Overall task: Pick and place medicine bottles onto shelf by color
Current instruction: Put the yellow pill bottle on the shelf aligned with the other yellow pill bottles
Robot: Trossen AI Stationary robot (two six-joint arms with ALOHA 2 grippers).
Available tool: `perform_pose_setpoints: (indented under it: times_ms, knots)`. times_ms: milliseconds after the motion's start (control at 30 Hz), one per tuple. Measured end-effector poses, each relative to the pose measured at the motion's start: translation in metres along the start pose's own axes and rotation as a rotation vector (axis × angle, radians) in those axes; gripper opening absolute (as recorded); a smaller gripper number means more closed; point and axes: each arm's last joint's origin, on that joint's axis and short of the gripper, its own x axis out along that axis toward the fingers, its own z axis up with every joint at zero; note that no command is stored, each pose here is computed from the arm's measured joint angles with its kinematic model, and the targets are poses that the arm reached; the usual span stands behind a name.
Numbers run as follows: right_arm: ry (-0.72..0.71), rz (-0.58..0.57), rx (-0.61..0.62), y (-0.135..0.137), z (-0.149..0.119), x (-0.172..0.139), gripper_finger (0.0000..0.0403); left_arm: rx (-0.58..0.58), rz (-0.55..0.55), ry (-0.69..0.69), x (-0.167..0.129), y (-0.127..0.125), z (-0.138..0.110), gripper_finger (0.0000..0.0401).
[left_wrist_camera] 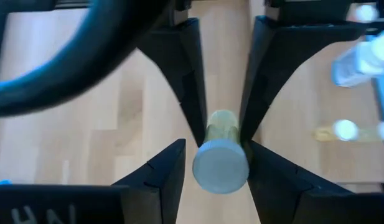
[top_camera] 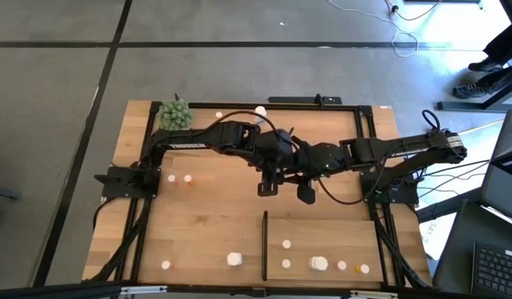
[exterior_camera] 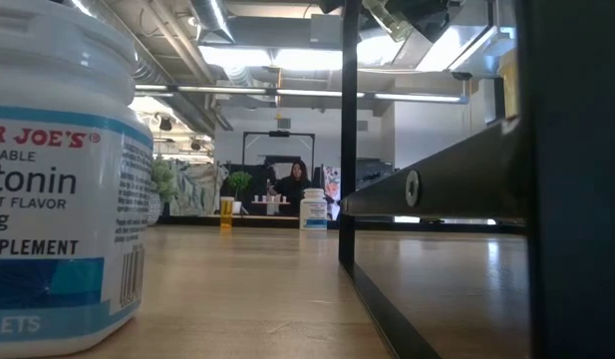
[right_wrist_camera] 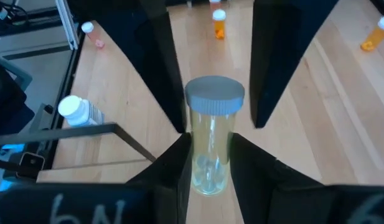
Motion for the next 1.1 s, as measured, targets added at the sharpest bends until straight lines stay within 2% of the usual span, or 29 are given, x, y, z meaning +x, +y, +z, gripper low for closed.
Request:
perform_pose_setpoints:
  times_ms: [367, 667, 900, 1100]
  knots:
    - [-0.024, -0.004, 0.02, 0.0, 0.003, 0.0, 0.0097, -0.009, -0.014, -0.059, -0.026, 0.0, 0.003, 0.0155]
    - [-0.008, -0.018, 0.014, -0.001, 0.001, 0.0, 0.0097, 0.012, -0.006, -0.044, -0.026, 0.0, 0.002, 0.0155]
    - [-0.031, -0.05, 0.012, 0.0, 0.001, -0.005, 0.0097, 0.01, 0.066, -0.055, -0.055, 0.003, -0.002, 0.0155]
    - [-0.062, -0.111, 0.008, 0.002, 0.0, -0.017, 0.0097, -0.007, 0.129, -0.104, -0.096, 0.006, -0.006, 0.0155]
